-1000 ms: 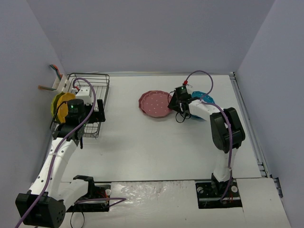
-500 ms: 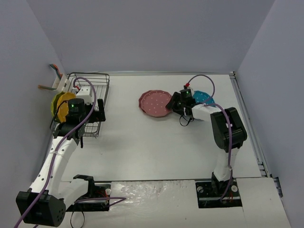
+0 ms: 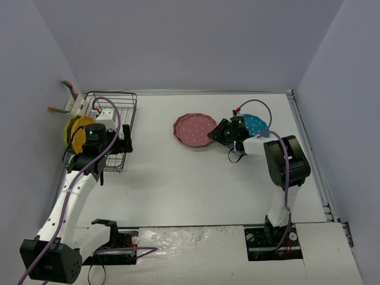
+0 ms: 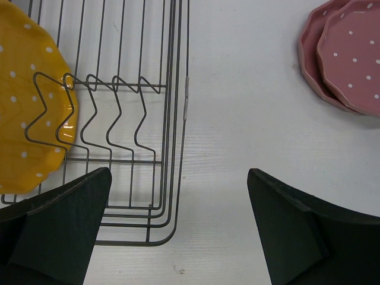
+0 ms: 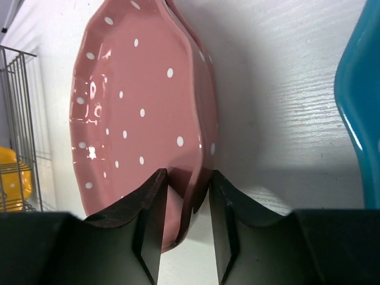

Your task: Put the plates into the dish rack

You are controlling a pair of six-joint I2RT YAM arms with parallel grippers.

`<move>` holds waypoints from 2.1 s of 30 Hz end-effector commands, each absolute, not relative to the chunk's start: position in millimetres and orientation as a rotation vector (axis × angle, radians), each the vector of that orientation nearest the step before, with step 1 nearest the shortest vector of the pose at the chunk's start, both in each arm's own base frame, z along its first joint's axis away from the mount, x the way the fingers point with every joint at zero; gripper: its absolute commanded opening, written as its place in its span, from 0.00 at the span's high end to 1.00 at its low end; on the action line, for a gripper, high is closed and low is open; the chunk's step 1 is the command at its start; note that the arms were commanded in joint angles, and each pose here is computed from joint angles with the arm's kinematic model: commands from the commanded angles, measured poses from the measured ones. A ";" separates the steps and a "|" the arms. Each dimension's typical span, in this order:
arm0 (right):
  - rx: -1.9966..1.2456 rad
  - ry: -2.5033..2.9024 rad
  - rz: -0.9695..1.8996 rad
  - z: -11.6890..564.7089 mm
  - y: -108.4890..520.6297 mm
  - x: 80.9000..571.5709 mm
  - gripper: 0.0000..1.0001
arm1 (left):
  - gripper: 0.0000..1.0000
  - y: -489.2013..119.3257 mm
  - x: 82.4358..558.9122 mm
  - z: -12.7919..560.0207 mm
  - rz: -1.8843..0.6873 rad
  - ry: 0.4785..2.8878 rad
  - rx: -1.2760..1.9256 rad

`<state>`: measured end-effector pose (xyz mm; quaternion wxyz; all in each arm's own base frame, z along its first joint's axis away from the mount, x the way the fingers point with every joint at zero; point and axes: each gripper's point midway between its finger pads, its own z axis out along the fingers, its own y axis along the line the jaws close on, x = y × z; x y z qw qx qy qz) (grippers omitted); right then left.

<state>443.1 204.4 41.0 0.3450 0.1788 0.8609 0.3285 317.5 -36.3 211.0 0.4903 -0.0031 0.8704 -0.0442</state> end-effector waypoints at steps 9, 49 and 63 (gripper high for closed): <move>0.328 2.028 0.997 140.9 214.8 455.1 1.00 | 0.03 -72.9 327.8 274.9 -0.364 1.953 -0.062; 0.013 1.572 1.590 327.2 244.9 359.1 1.00 | 0.03 -238.4 357.4 297.4 -1.117 1.917 -0.180; 0.036 1.572 1.600 319.0 242.5 353.2 1.00 | 0.54 -246.6 355.9 309.8 -1.299 1.794 -0.294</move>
